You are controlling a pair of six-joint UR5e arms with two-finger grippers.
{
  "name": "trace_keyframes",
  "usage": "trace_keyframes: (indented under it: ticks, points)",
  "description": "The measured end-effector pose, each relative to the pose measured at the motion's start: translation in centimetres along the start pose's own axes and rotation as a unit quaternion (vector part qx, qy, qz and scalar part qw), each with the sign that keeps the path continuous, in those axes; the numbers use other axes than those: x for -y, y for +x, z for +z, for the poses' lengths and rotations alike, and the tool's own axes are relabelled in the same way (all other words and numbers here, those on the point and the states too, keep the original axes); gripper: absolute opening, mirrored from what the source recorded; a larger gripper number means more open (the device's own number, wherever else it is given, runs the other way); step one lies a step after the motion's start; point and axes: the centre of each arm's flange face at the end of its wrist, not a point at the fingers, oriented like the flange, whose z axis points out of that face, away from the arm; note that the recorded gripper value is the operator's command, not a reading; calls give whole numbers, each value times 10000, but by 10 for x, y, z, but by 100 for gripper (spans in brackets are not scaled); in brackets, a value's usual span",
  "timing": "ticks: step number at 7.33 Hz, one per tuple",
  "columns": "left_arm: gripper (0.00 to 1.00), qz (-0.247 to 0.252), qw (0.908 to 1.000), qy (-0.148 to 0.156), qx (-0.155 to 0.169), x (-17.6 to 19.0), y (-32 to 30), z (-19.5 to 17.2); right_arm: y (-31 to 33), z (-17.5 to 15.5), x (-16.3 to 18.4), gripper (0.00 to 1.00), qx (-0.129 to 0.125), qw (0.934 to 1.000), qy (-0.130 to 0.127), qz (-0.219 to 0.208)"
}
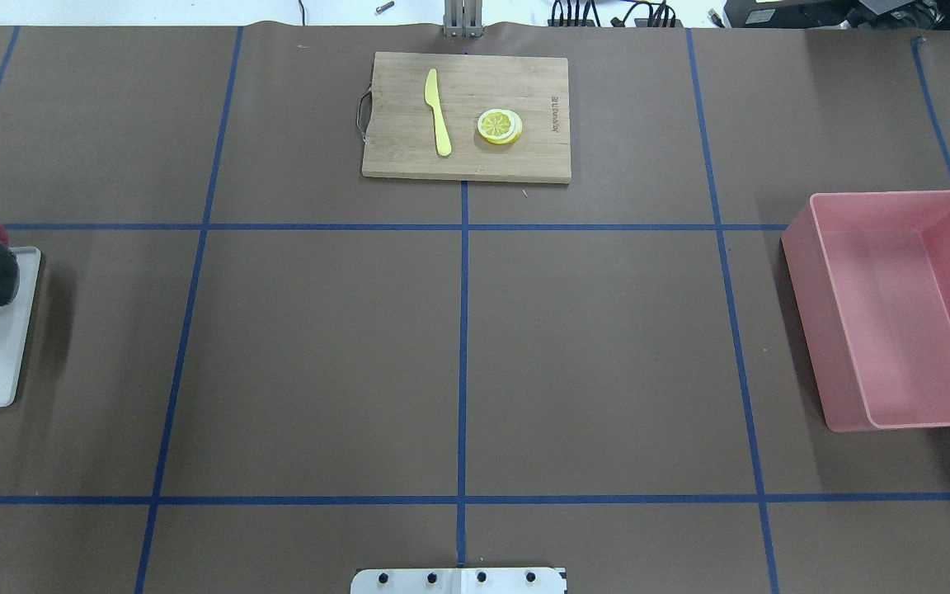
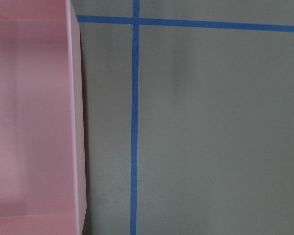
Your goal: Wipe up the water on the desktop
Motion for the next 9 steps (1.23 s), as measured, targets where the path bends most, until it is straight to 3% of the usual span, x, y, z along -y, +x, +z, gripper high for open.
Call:
trace_keyframes:
  ticks: [9]
  points:
    - [98, -12, 10000, -21, 4, 0, -2, 2, -2, -1, 0, 100, 71, 10000, 15, 0]
